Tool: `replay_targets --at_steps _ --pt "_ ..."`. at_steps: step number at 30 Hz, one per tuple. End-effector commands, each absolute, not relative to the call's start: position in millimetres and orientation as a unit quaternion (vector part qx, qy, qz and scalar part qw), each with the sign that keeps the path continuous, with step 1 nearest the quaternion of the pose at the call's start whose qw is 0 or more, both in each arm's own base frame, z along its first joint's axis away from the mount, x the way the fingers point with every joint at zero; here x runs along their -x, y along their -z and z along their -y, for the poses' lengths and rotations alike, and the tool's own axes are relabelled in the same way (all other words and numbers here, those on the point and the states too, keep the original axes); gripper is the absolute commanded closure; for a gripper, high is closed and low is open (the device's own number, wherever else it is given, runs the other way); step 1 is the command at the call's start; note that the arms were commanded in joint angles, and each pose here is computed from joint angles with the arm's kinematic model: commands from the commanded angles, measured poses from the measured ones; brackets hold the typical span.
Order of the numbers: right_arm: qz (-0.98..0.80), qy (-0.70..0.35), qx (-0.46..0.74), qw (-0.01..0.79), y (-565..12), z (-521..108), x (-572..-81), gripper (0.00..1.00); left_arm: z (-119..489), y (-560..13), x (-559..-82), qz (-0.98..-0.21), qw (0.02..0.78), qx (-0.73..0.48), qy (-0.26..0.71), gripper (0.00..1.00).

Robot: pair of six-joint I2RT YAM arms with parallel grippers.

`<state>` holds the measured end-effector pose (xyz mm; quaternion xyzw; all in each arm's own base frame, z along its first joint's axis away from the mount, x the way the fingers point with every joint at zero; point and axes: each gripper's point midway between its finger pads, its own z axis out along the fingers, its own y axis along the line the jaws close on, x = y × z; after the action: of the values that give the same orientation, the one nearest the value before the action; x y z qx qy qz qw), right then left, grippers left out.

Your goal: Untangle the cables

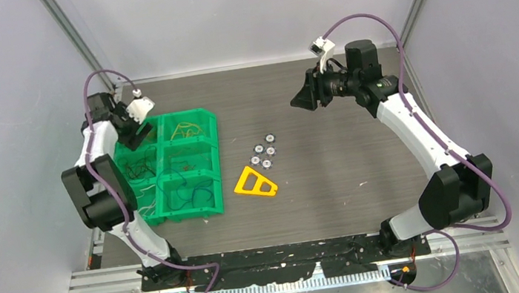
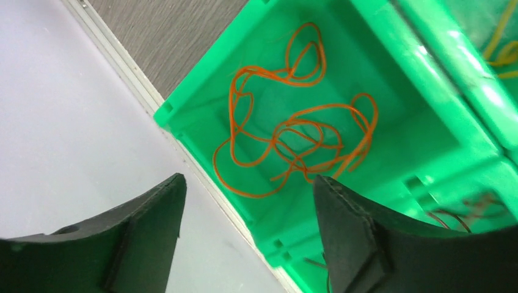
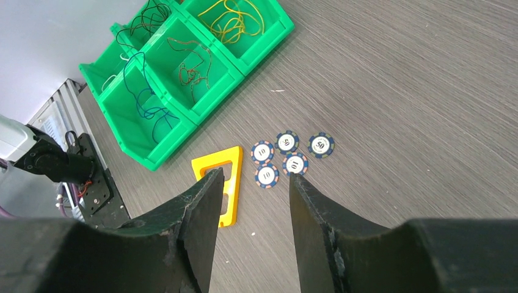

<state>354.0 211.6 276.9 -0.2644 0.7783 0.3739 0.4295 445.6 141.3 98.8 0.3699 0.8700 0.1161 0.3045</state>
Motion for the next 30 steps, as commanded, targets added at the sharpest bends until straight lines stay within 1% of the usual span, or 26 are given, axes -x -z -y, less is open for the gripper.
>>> replay_targets --at_steps 1,2,3,6,8,9,10,11,12,13,14,16,19,22,25,27,30 --pt "-0.755 -0.364 0.288 0.464 -298.7 -213.1 -359.0 0.51 -126.3 -154.6 -419.7 -0.860 0.311 -0.393 -0.096 0.15" --pt "-0.754 -0.364 0.289 0.464 -298.3 -212.6 -358.8 0.51 -121.4 -163.6 -415.1 -0.860 0.314 -0.394 -0.087 0.07" --pt "-0.754 -0.363 0.290 0.463 -297.2 -212.7 -358.7 0.51 -115.9 -175.7 -412.0 -0.858 0.321 -0.393 -0.078 0.01" --pt "-0.754 -0.359 0.293 0.466 -296.2 -211.4 -358.0 0.47 -95.4 -214.6 -401.4 -0.862 0.347 -0.367 -0.036 0.00" --pt "-0.756 -0.352 0.294 0.467 -294.4 -209.5 -357.6 0.39 -86.6 -247.5 -402.8 -0.874 0.372 -0.312 -0.026 0.00" --pt "-0.757 -0.345 0.293 0.470 -294.1 -206.9 -358.1 0.32 -82.9 -266.0 -405.0 -0.878 0.384 -0.283 -0.023 0.00" --pt "-0.761 -0.341 0.291 0.470 -291.4 -204.5 -358.6 0.28 -81.0 -283.8 -407.9 -0.883 0.394 -0.255 -0.027 0.00" --pt "-0.763 -0.334 0.288 0.473 -291.0 -201.4 -359.8 0.20 -75.2 -302.2 -412.0 -0.888 0.405 -0.215 -0.024 0.00" --pt "-0.766 -0.328 0.285 0.474 -288.6 -198.0 -361.1 0.15 -69.6 -320.3 -415.0 -0.889 0.414 -0.196 -0.024 0.00" --pt "-0.768 -0.318 0.281 0.480 -288.7 -193.6 -363.7 0.08 -62.0 -339.3 -416.5 -0.887 0.424 -0.184 -0.019 0.00" --pt "-0.770 -0.308 0.279 0.483 -286.7 -188.5 -366.3 0.03 -51.8 -366.5 -417.6 -0.878 0.447 -0.173 -0.015 0.00" --pt "-0.777 -0.280 0.272 0.494 -283.6 -174.6 -375.3 0.01 -30.6 -379.1 -417.7 -0.878 0.454 -0.150 0.012 0.01" --pt "-0.797 -0.225 0.247 0.503 -273.0 -146.4 -391.3 0.04 5.4 -369.5 -413.2 -0.883 0.443 -0.151 0.028 0.00" --pt "-0.822 -0.168 0.223 0.496 -250.4 -112.4 -399.2 0.05 47.5 -327.6 -401.7 -0.896 0.396 -0.197 0.030 0.01" --pt "-0.844 -0.144 0.209 0.473 -222.3 -90.2 -392.9 0.05 83.1 -290.5 -386.2 -0.903 0.363 -0.220 0.065 0.00" --pt "-0.854 -0.136 0.203 0.460 -208.2 -81.0 -384.3 0.05 99.0 -273.6 -378.2 -0.909 0.349 -0.205 0.098 0.00" --pt "-0.856 -0.133 0.204 0.456 -199.4 -77.6 -369.3 0.05 105.2 -260.1 -375.2 -0.918 0.337 -0.173 0.120 0.00"
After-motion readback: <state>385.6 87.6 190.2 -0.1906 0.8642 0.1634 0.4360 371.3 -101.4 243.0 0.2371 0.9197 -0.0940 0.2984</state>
